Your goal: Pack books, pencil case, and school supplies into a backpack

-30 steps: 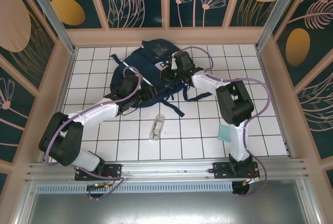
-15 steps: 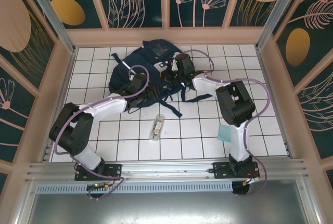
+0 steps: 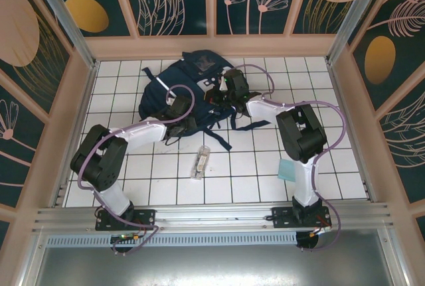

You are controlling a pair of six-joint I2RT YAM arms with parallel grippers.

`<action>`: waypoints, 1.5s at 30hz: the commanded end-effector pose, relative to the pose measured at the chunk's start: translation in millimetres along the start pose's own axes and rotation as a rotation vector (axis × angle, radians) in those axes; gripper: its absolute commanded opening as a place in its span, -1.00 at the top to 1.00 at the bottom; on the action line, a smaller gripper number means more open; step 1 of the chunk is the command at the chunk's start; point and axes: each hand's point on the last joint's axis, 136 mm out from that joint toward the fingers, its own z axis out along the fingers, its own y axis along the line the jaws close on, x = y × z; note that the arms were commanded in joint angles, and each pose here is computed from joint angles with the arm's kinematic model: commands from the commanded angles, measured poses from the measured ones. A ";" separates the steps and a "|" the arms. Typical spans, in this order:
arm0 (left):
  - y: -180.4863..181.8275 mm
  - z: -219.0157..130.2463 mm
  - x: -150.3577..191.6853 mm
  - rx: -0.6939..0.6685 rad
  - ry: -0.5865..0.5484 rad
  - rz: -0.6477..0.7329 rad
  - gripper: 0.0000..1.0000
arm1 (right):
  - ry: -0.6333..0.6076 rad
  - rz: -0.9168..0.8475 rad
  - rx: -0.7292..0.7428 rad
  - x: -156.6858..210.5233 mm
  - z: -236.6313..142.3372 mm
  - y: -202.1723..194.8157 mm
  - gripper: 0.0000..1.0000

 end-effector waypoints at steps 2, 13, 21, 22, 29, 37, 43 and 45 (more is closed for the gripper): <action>-8.5 -15.3 -19.6 0.036 -0.057 0.015 1.00 | -0.028 -0.008 -0.028 -6.5 -15.7 18.9 1.00; 48.1 -39.7 -24.9 -0.090 0.064 0.156 1.00 | -0.075 -0.034 0.073 -10.7 -27.3 -1.3 1.00; 49.6 -49.5 -12.0 -0.054 0.198 0.267 1.00 | -0.118 -0.037 0.136 -30.8 -36.6 -22.9 1.00; 53.3 -49.8 -11.2 -0.074 0.211 0.296 1.00 | -0.121 -0.038 0.138 -32.9 -37.7 -23.1 1.00; 92.3 -53.7 -29.8 -0.243 0.186 0.380 1.00 | -0.148 -0.077 0.200 -46.2 -48.9 -33.7 1.00; 22.1 -49.9 2.1 0.132 0.266 0.313 1.00 | -0.160 -0.041 0.133 -57.5 -63.7 -22.9 0.92; -69.9 -55.8 18.2 0.390 0.262 0.279 1.00 | -0.177 0.004 0.094 -45.5 -98.2 -6.2 0.16; -95.9 -55.9 25.8 0.465 0.270 0.259 1.00 | -0.164 0.029 0.118 -33.5 -109.9 -10.7 0.02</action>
